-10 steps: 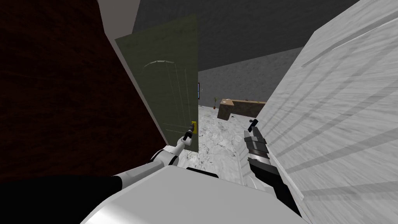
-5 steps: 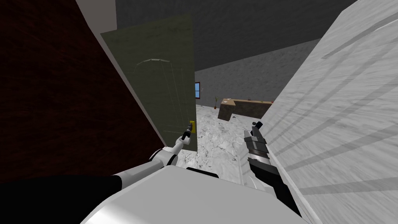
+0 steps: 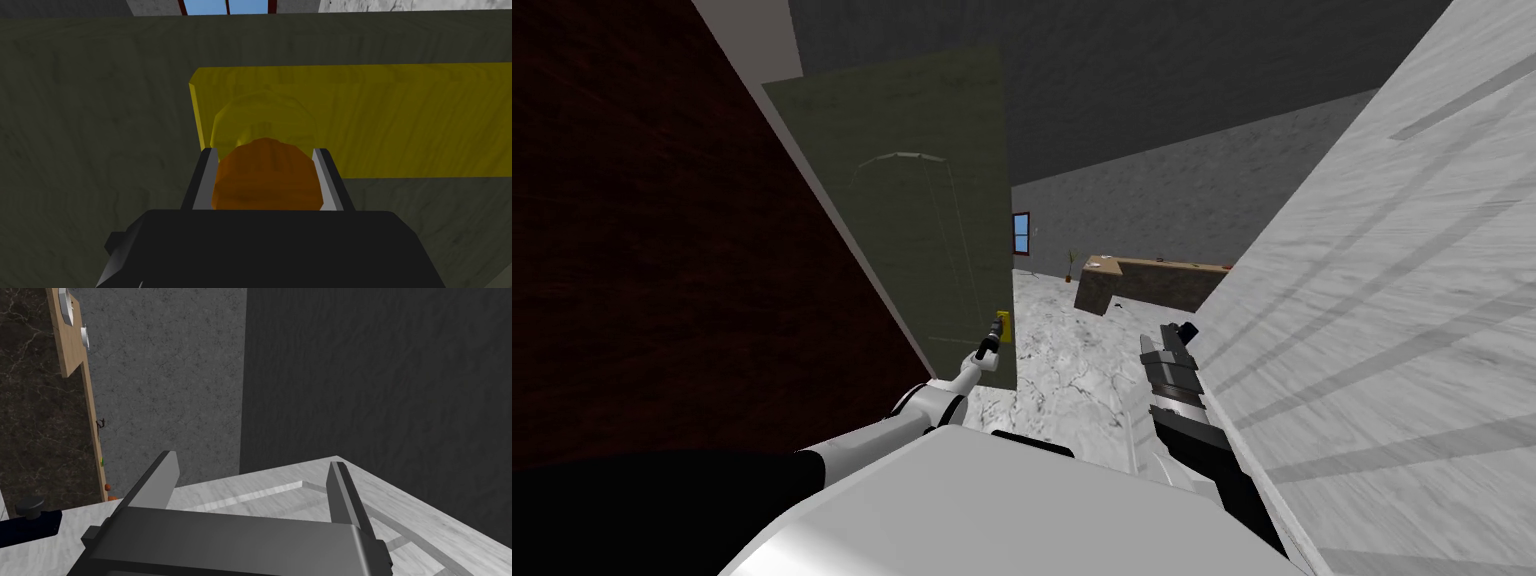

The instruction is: Push the door open

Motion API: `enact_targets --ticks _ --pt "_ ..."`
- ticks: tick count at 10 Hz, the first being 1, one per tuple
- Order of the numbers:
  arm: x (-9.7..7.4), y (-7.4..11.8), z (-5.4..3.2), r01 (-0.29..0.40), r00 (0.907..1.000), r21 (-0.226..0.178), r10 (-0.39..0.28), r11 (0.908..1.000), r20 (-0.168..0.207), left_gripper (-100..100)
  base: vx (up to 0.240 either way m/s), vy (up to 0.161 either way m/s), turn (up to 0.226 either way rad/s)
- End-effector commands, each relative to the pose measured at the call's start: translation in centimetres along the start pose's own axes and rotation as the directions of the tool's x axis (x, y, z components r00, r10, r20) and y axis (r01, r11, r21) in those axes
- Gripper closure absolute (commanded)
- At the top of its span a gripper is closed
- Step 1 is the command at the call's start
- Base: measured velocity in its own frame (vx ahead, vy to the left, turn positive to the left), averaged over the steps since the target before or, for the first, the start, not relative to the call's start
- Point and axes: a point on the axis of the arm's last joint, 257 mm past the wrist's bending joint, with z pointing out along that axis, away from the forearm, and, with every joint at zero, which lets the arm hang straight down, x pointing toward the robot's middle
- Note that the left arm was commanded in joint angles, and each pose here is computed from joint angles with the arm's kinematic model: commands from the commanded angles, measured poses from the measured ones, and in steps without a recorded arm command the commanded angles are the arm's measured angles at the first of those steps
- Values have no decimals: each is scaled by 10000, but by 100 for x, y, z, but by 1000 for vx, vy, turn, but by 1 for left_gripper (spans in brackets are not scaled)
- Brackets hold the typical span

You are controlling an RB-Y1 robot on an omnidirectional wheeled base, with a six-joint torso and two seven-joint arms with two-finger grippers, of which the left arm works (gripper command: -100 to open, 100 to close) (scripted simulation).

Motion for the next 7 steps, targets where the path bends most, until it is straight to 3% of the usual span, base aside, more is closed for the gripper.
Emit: enact_targets --ticks 1,4,7 --pt "-226 -64 15 -26 9994 92 23 10000 345 100 173 -138 55" --pt "-461 -67 5 10 9969 87 -17 10000 787 100 179 -151 85" --pt "-625 -70 -6 39 9940 85 -48 10000 1096 100 156 -98 50"
